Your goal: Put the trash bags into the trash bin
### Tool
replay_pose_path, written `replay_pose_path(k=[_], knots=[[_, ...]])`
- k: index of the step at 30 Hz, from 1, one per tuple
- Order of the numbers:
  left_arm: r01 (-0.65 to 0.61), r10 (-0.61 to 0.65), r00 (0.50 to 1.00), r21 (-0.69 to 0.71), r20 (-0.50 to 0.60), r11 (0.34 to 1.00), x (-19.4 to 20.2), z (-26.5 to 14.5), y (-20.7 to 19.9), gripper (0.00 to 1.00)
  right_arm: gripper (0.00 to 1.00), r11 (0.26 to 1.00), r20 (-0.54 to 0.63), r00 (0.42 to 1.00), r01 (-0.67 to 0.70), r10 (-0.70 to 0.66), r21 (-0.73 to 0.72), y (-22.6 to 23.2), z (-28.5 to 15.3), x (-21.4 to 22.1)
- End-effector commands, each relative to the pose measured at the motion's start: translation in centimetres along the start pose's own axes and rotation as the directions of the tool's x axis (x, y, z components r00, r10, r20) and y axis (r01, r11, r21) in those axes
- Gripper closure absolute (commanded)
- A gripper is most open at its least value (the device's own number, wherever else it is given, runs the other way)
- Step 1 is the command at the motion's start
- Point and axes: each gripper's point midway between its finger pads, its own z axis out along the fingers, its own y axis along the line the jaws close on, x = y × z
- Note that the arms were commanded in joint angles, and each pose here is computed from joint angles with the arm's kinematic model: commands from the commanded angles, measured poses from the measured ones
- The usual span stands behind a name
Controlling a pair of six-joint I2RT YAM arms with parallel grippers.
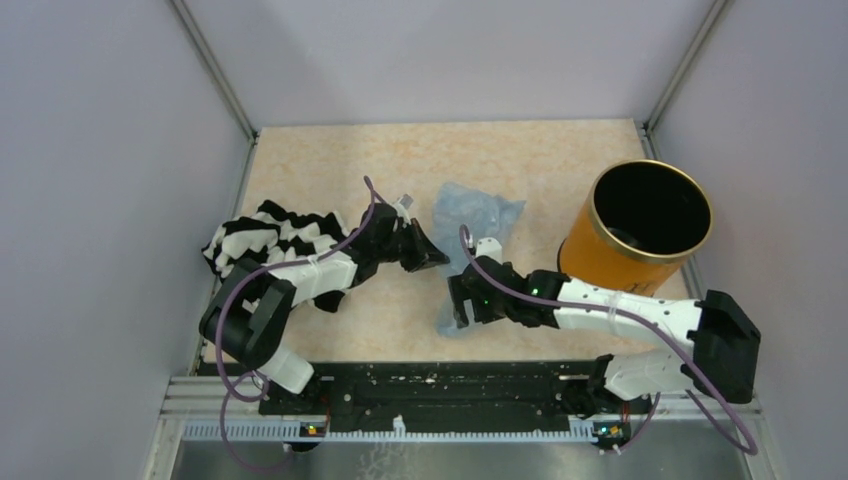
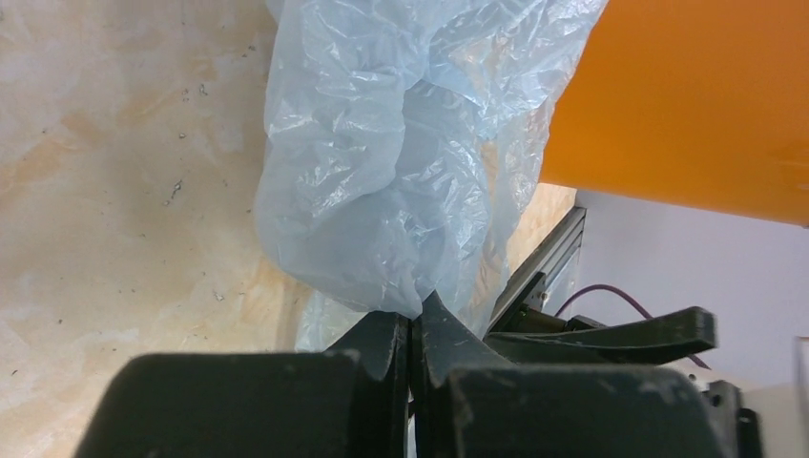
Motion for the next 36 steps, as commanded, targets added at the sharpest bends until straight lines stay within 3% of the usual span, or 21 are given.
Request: replay_pose_path(k=[1, 5, 7, 14, 21, 29, 31, 36], knots=[[-0.028, 0.025, 0.999, 0.064, 0.044, 0.998, -0.8, -0.6, -2.0, 1.00, 0.11, 0.998, 0.035, 0.998, -0.051, 0.050, 0.047, 0.6, 1.3, -0.8], [-0.038, 0.035, 0.998, 0.061, 0.051, 0.997, -1.0, -1.0, -2.0, 1.00, 0.13, 0.994, -0.011, 0.999, -0.031, 0.032, 0.101, -0.2, 2.6, 0.5], [-0.045, 0.042, 0.997, 0.056, 0.061, 0.997, -1.3, -1.3, -1.9, 1.00, 0.20, 0.993, -0.023, 0.999, -0.031, 0.034, 0.116, -0.8, 2.9, 1.4], [-0.093, 0.092, 0.992, 0.011, 0.085, 0.996, -4.9, -3.4, -0.8, 1.00, 1.00, 0.985, -0.016, 0.999, -0.033, 0.036, 0.167, -3.8, 1.9, 3.3], [-0.085, 0.084, 0.990, 0.007, 0.112, 0.996, -8.6, -6.2, 0.4, 1.00, 1.00, 0.962, 0.011, 0.999, -0.045, 0.044, 0.268, -6.9, 0.8, 4.2], [-0.056, 0.060, 0.991, -0.038, 0.123, 0.998, -11.4, -7.8, 2.9, 0.98, 1.00, 0.956, 0.126, 0.992, -0.067, 0.032, 0.285, -7.6, -1.5, 1.3], [-0.083, 0.085, 0.989, -0.023, 0.118, 0.996, -12.1, -7.8, 2.5, 0.89, 1.00, 0.967, 0.162, 0.987, -0.062, 0.021, 0.249, -7.0, -2.5, 0.0], [-0.174, 0.171, 0.979, 0.025, 0.109, 0.984, -13.1, -7.5, -0.1, 0.53, 1.00, 0.994, 0.270, 0.963, -0.048, 0.019, 0.100, -3.6, -5.7, -5.0]])
